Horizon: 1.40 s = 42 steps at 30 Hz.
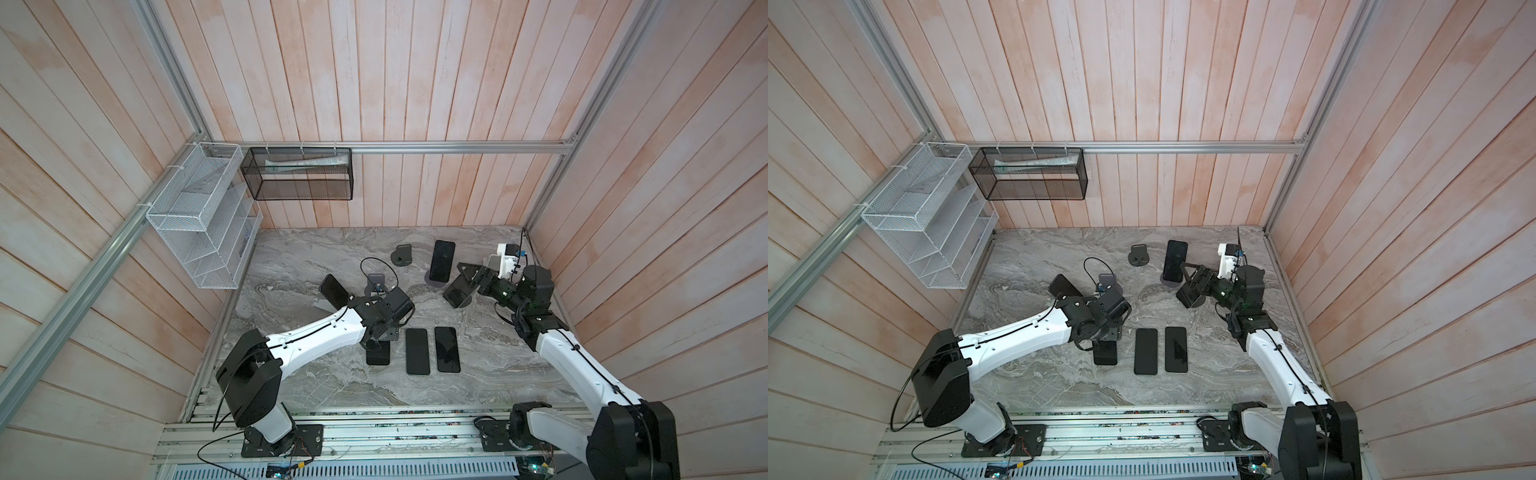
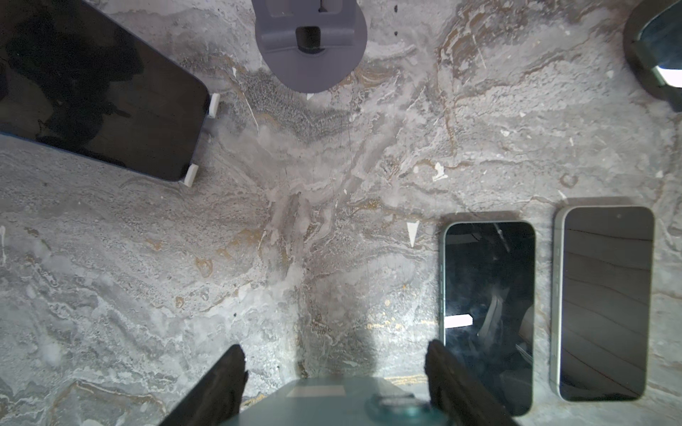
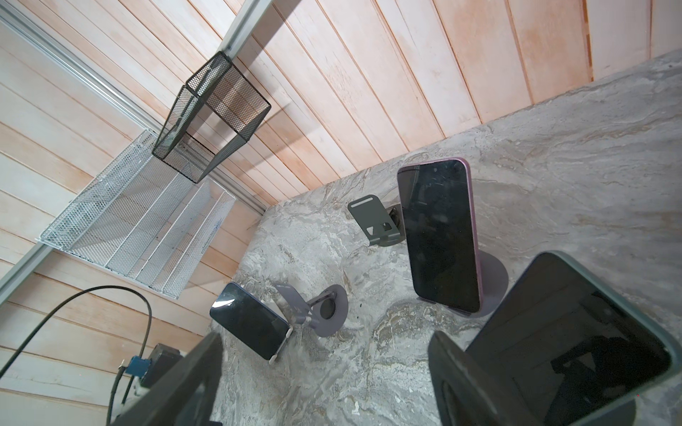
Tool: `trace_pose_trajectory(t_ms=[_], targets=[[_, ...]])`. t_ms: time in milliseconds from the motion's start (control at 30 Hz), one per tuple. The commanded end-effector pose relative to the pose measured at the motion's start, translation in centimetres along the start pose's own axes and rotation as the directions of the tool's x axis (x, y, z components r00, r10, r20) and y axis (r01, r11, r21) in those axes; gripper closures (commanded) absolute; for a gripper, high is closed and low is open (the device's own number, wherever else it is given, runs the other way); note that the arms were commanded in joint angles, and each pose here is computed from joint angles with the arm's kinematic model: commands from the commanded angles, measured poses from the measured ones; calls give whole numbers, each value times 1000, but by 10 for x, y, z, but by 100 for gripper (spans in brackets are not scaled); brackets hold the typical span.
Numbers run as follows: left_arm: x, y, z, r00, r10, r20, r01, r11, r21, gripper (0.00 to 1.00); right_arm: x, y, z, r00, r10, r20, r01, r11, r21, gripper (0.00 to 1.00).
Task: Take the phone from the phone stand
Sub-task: 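Lower the green phone flat beside the row of phones with the left gripper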
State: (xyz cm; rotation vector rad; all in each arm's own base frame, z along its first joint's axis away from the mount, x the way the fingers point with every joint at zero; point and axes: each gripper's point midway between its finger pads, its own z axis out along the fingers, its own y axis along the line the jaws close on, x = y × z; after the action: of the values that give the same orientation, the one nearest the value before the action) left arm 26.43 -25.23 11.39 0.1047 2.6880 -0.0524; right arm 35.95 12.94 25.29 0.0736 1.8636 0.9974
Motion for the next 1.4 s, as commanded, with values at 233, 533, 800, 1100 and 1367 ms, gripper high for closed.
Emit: trace_pose_trajectory(t_ms=[233,533,800,1100,1367], targets=[[1,1,11,1000,22,-2,-22,999,-38,51,3,-2,1,1000,3,4,-3,1000,4,12],[-2,-6,23,1000,17,-11,-18,999,-45,51,0,-2,-1,1000,-17,6,17,1000,20,12],[-9,-27,44,1000,17,-18,-17,1000,-6,52,4,-3,-2,1000,-14,-2,14,1000,27,12],[-17,-36,74,999,12,-37,-12,1000,-1,54,8,-5,1,1000,-8,-17,9,1000,18,12],[0,-29,95,997,-4,-75,3,1000,-16,50,8,-11,1,1000,-3,-15,4,999,48,12]])
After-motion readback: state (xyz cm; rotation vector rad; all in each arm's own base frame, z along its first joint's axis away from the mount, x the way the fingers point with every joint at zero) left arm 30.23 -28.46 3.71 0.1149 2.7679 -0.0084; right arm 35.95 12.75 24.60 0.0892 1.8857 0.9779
